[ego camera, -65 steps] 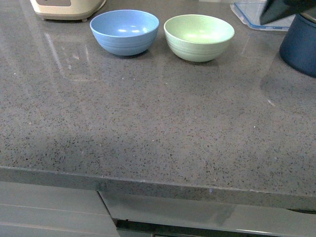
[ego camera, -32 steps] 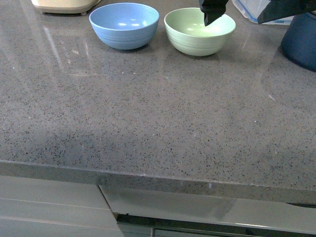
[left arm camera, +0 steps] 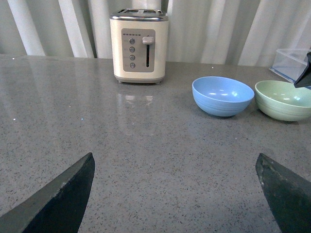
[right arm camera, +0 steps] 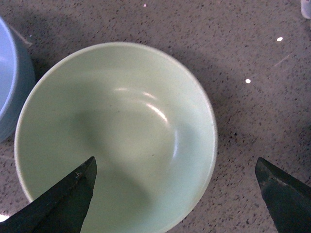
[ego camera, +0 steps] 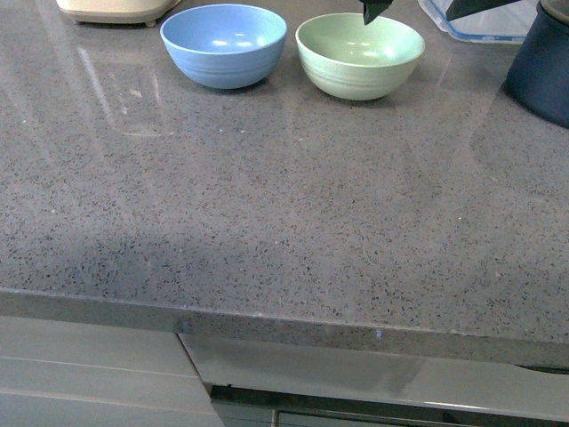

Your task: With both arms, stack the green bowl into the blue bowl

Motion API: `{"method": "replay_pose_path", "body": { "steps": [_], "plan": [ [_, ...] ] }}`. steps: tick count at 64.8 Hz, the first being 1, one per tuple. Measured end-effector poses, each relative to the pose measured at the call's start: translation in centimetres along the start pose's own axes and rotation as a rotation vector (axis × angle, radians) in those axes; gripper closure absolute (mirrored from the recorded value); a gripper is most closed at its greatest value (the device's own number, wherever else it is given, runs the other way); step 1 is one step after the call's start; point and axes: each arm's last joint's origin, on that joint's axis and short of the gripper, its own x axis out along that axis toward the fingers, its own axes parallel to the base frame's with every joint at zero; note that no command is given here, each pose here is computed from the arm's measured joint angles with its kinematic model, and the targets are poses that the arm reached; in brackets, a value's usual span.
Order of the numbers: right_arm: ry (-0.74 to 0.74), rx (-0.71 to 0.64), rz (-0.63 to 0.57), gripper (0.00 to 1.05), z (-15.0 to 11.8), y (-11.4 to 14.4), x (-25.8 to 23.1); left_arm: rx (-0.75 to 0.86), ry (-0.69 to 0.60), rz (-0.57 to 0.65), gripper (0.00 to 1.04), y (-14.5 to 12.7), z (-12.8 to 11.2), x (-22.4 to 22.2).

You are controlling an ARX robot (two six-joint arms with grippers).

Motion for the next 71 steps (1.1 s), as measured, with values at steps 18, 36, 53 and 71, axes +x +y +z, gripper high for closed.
{"method": "replay_pose_path", "body": {
  "steps": [18, 36, 53, 71],
  "plan": [
    [0.012, 0.017, -0.006, 0.10, 0.5, -1.5, 2.1, 0.000, 0.000, 0.000, 0.07, 0.0, 0.0, 0.0],
    [0.029, 0.019, 0.000, 0.10, -0.3, -1.8, 3.4, 0.000, 0.000, 0.000, 0.07, 0.0, 0.0, 0.0],
    [0.091, 0.035, 0.013, 0.34, -3.1, -1.7, 4.7, 0.000, 0.000, 0.000, 0.07, 0.0, 0.0, 0.0],
    [0.107, 0.086, 0.032, 0.81, -5.4, -1.7, 3.2, 0.000, 0.000, 0.000, 0.07, 0.0, 0.0, 0.0]
  ]
}}
